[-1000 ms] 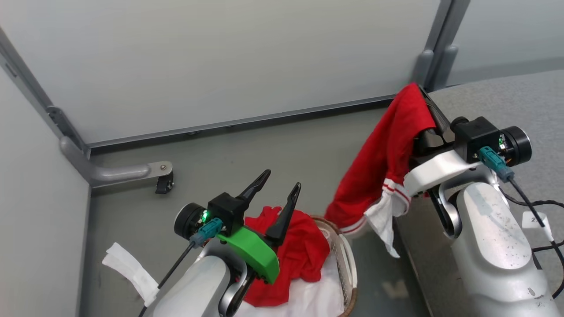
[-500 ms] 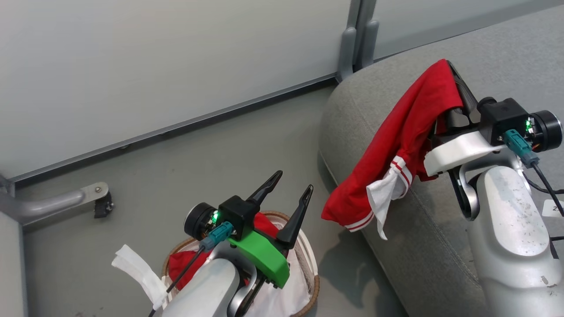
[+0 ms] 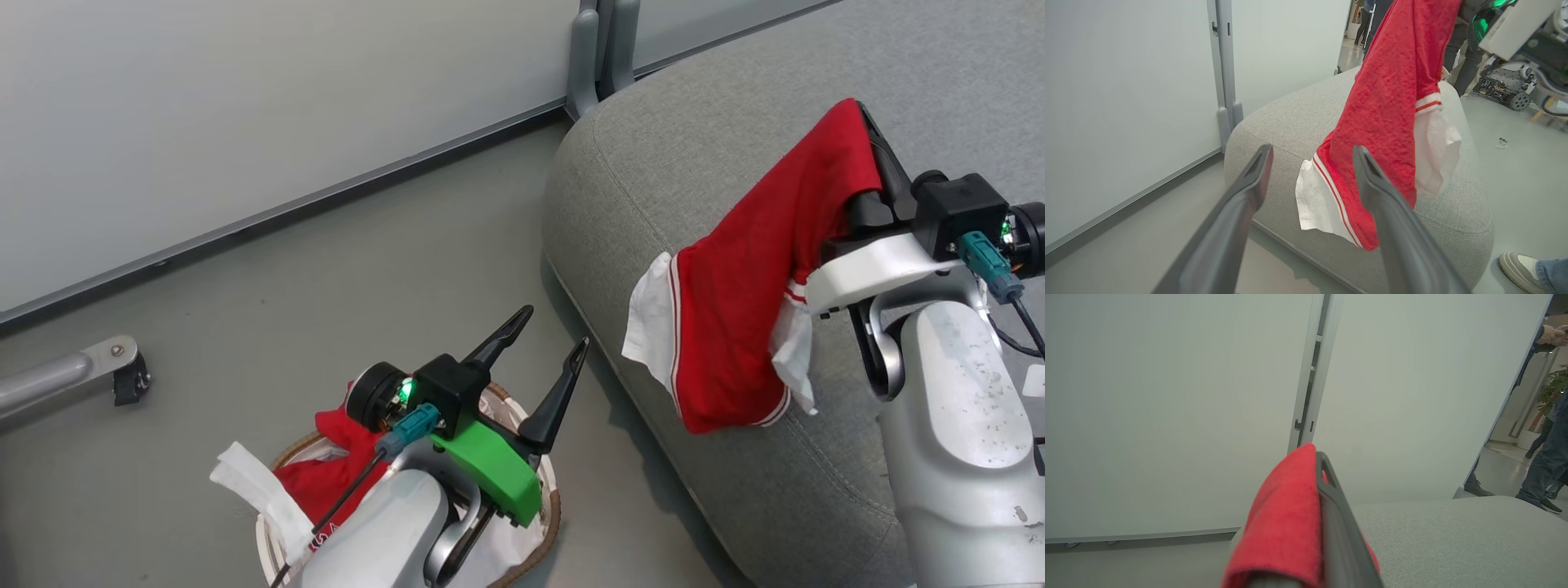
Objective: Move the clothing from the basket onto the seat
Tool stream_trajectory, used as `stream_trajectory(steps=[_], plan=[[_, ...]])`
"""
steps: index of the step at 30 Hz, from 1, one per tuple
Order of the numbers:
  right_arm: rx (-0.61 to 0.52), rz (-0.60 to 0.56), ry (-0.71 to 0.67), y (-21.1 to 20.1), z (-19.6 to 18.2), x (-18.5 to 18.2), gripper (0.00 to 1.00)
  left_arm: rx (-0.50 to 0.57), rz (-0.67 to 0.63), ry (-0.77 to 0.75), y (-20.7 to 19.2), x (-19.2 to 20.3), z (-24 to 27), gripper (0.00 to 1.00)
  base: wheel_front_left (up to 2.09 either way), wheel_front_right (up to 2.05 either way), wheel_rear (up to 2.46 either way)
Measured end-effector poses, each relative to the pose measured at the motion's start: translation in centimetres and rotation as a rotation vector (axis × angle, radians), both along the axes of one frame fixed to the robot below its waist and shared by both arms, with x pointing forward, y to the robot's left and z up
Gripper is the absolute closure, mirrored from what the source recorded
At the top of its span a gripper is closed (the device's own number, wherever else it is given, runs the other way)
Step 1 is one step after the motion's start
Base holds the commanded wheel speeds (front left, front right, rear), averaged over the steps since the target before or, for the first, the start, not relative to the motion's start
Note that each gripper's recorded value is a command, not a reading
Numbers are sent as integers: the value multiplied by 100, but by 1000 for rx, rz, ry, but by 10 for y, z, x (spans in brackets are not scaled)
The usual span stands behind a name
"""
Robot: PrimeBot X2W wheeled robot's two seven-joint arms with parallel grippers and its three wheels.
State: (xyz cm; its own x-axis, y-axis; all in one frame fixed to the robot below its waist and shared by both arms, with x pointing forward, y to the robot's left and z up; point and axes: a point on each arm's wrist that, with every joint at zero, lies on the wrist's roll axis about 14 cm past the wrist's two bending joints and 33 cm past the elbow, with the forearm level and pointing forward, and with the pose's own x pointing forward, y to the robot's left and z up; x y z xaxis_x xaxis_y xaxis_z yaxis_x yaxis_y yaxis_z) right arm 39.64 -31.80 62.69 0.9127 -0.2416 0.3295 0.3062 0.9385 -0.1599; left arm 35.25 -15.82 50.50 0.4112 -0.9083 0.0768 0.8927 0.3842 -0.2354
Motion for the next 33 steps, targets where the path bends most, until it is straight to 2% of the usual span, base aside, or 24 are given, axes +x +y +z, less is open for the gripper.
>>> stream_trajectory(steps=[7,18,22,27,33], plan=[[-49,-20,4,-10,11,27,100,-7,12,-10,4,13,-2,0,0,0,0],[-251,-116,-40,-65,87,100,100,-13,54,14,19,50,-25,0,0,0,0],[-274,-150,-20,-81,103,130,100,-9,78,28,27,66,-40,0,0,0,0],[-251,-197,110,-105,71,161,100,-6,101,54,34,82,-59,0,0,0,0],[-178,-195,359,-116,-32,187,100,19,131,105,47,93,-91,0,0,0,0]])
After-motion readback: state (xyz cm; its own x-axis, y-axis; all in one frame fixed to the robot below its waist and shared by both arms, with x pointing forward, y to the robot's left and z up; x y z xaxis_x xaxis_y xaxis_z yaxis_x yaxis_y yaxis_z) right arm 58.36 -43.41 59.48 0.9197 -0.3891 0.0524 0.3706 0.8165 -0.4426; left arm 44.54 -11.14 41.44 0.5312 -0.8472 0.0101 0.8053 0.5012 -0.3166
